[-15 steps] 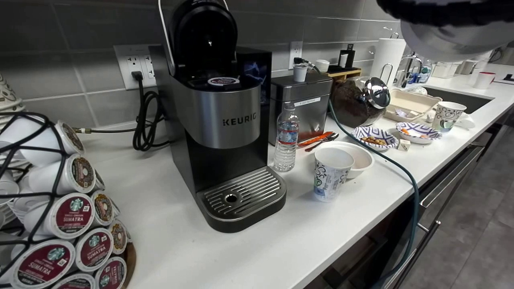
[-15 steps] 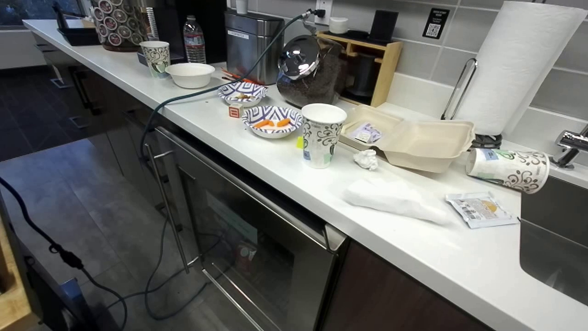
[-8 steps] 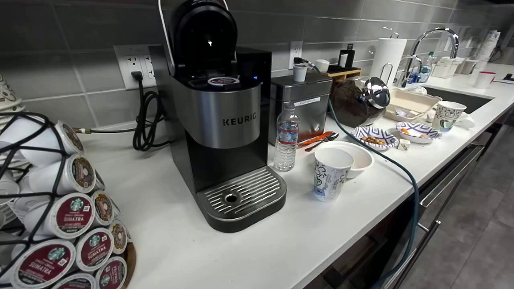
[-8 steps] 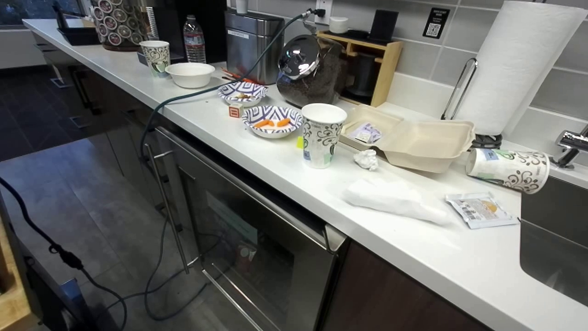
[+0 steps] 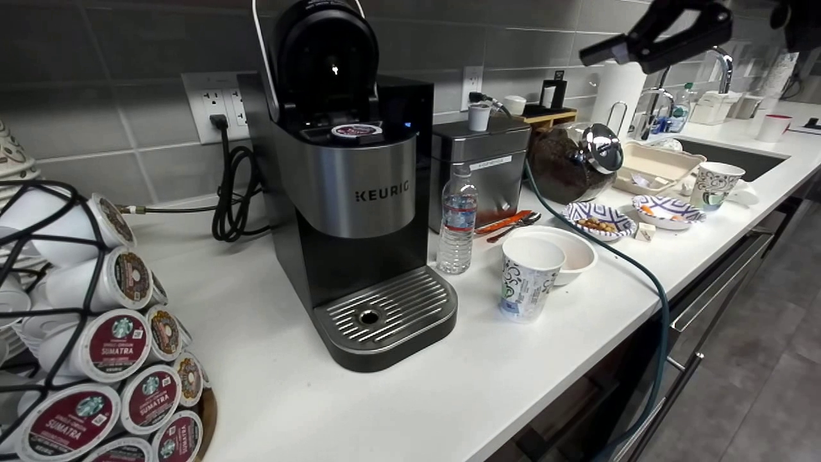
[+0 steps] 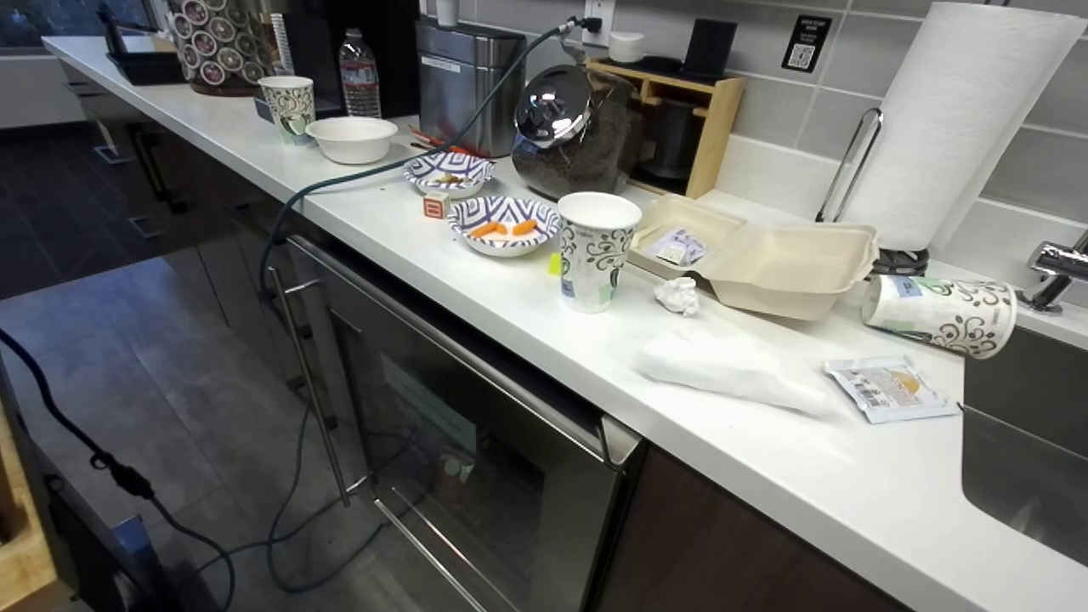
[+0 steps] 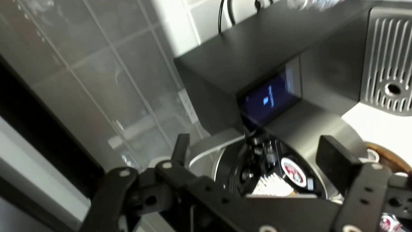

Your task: Open the coffee machine

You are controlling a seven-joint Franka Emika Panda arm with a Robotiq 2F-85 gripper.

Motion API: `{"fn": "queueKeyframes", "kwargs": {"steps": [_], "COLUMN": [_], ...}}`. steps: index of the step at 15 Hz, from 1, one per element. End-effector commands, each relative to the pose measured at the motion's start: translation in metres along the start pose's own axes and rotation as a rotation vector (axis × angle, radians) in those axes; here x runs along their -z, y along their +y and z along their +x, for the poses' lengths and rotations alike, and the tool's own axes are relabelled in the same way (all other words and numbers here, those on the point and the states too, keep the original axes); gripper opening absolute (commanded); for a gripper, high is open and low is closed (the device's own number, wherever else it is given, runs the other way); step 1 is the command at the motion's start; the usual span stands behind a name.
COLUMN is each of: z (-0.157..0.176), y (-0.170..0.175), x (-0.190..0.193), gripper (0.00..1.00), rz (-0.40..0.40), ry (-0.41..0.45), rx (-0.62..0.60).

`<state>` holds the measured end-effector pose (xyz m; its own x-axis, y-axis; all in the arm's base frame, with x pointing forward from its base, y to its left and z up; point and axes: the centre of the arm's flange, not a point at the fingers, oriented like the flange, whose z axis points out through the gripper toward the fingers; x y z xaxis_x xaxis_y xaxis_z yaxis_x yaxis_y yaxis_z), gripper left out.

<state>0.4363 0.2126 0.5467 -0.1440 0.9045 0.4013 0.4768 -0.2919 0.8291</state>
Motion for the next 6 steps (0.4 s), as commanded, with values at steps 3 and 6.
{"fn": "queueKeyframes", "kwargs": {"steps": [3,6], "z": [-0.101,-0.091], "y": [-0.016,-0.012], "x": [0.059,0.04], "gripper": [1.0,1.0], "rz": [0.126,0.105], "ry": [-0.146,-0.151], "rx": [-0.203,-0.182]}}
